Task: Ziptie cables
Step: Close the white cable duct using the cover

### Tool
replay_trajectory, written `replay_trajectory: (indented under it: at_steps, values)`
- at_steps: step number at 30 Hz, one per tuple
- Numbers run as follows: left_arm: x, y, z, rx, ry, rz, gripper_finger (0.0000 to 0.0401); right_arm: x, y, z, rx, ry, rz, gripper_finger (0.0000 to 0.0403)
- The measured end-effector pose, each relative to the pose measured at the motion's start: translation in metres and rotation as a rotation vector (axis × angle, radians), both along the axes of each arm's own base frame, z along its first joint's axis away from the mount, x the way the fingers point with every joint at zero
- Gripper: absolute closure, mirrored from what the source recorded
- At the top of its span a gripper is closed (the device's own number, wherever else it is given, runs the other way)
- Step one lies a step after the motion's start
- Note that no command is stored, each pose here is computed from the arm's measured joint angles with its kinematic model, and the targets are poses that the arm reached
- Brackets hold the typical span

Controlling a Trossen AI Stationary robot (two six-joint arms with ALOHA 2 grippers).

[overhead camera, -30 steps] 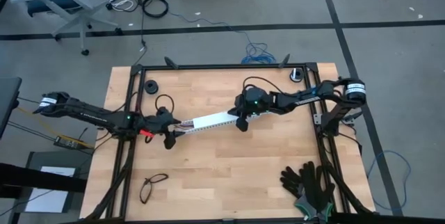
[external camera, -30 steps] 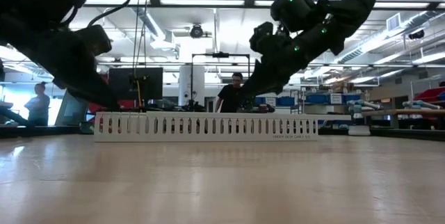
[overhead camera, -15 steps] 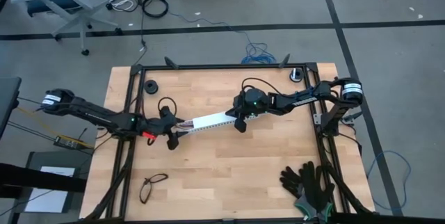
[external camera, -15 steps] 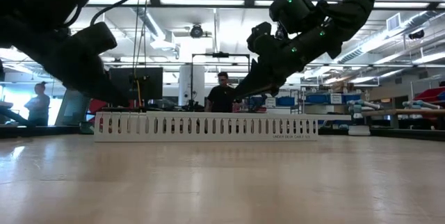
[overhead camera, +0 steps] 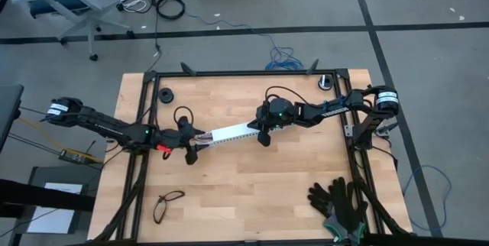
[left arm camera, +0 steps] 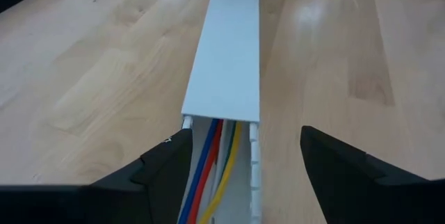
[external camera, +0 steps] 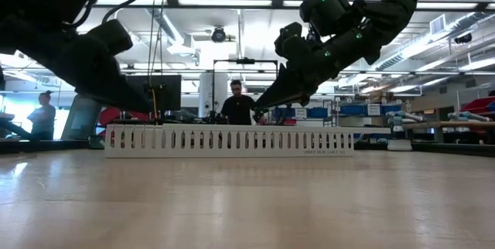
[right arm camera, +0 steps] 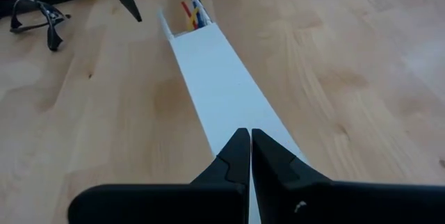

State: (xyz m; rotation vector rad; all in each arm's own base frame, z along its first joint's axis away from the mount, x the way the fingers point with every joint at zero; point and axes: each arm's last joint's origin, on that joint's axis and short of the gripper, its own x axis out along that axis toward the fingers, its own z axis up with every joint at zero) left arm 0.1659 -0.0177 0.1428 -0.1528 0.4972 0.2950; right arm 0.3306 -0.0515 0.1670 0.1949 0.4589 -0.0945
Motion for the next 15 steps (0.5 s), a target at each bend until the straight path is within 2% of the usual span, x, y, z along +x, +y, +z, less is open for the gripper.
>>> replay_trajectory:
  at_steps: [4,15]
  values:
    - [-0.001,0.0,-0.001,0.024,0.021,-0.012,0.0147,0.0,0.0,0.0,0.001,-0.002,0.0,0.0403]
    - [0.003,0.0,-0.016,0.043,0.114,-0.004,0.008,0.001,0.0,0.002,-0.001,-0.02,-0.001,0.0402]
